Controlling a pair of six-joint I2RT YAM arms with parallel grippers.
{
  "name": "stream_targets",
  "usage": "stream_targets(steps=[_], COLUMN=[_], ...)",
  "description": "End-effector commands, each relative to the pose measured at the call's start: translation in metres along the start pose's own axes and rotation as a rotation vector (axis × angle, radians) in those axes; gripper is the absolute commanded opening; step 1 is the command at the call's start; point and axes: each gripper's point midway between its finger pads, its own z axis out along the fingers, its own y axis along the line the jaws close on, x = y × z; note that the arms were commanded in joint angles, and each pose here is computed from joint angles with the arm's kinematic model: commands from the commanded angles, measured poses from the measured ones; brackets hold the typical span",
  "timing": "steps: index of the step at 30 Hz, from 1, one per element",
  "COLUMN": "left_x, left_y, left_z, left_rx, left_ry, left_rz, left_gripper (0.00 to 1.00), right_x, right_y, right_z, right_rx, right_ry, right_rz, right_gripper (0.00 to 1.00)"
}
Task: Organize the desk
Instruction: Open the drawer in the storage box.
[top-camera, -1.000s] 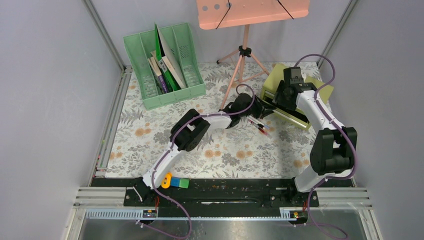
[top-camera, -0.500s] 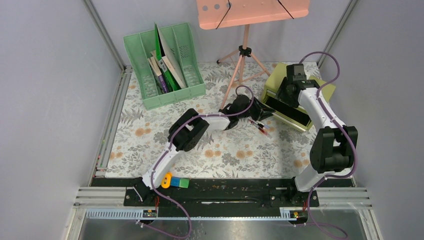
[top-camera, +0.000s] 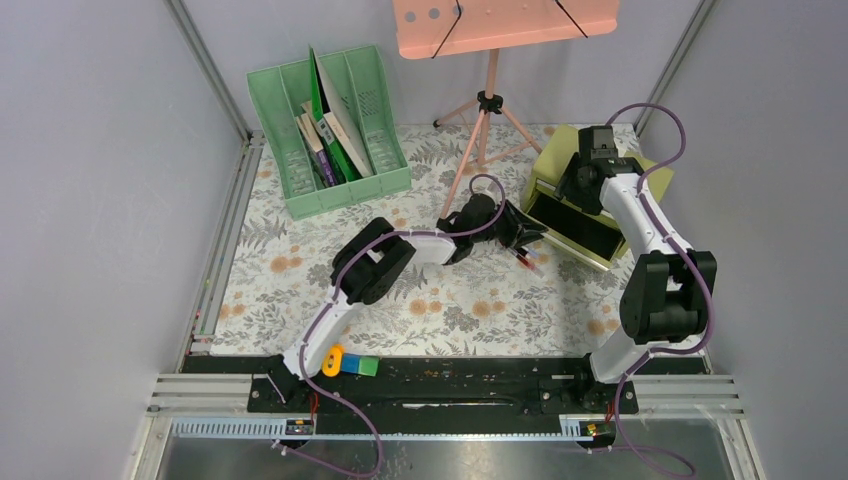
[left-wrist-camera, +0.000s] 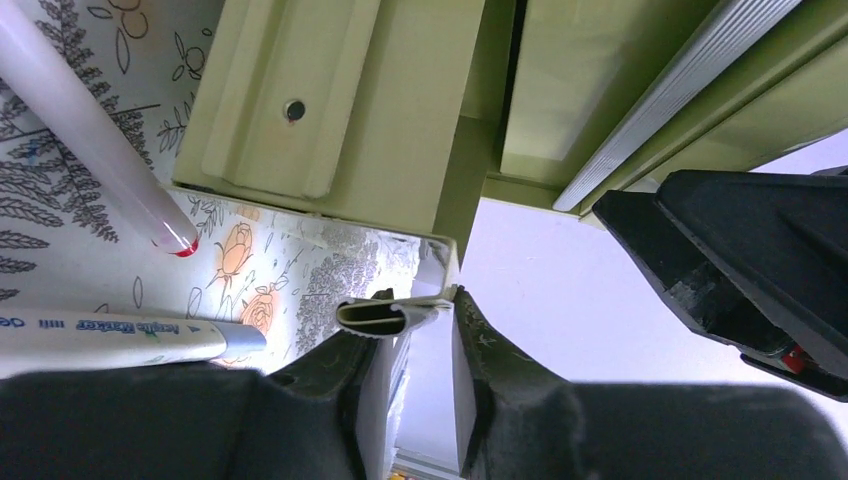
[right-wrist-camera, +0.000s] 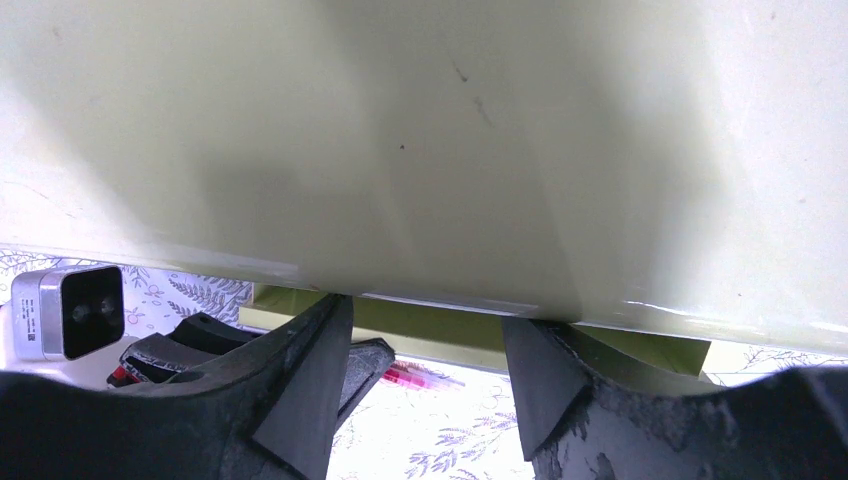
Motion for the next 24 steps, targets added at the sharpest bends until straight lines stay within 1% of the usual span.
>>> stream_targets(steps=[1, 4, 6, 8, 13, 18, 24], left_x=[0.027, 0.026, 0.025, 0.023, 0.026, 0.030, 0.018], left_y=[-0.036, -0.039, -0.046, -0.049, -0.069, -0.083, -0.075], left_z=[-0.013, -0.017, -0.022, -0.030, -0.052, -0.076, -0.122], left_rx=[0.050, 0.035, 0.043, 0.057, 0.109, 0.150, 0.185], left_ry=[0.092, 0.081, 0.070, 0.049, 0.031, 0.011, -0.044], left_rz=[0.159, 0.205, 0.230, 0.231, 0.251, 0.305, 0.315], left_gripper=[0.26, 0.47, 0.59, 0.65, 0.70, 0.71, 0.71], right_x=[-0.039, -0.039, -0.040, -0.042, -0.045, -0.035, -0.013], right_y=[0.004, 0.009, 0.011, 0.010, 0.010, 0.012, 0.008], right_z=[-0.004, -0.013, -0.021, -0.031, -0.058, -0.080, -0.098], right_rx=[-0.038, -0.077, -0.098, -0.114, -0.164, -0.231, -0.287], right_ry=[-0.113, -0.115, -0.125, -0.148, -0.201, -0.198, -0.187], right_rz=[0.018, 0.019, 0.020, 0.023, 0.037, 0.041, 0.029], right_gripper=[0.64, 0.64, 0.64, 0.65, 0.65, 0.66, 0.67])
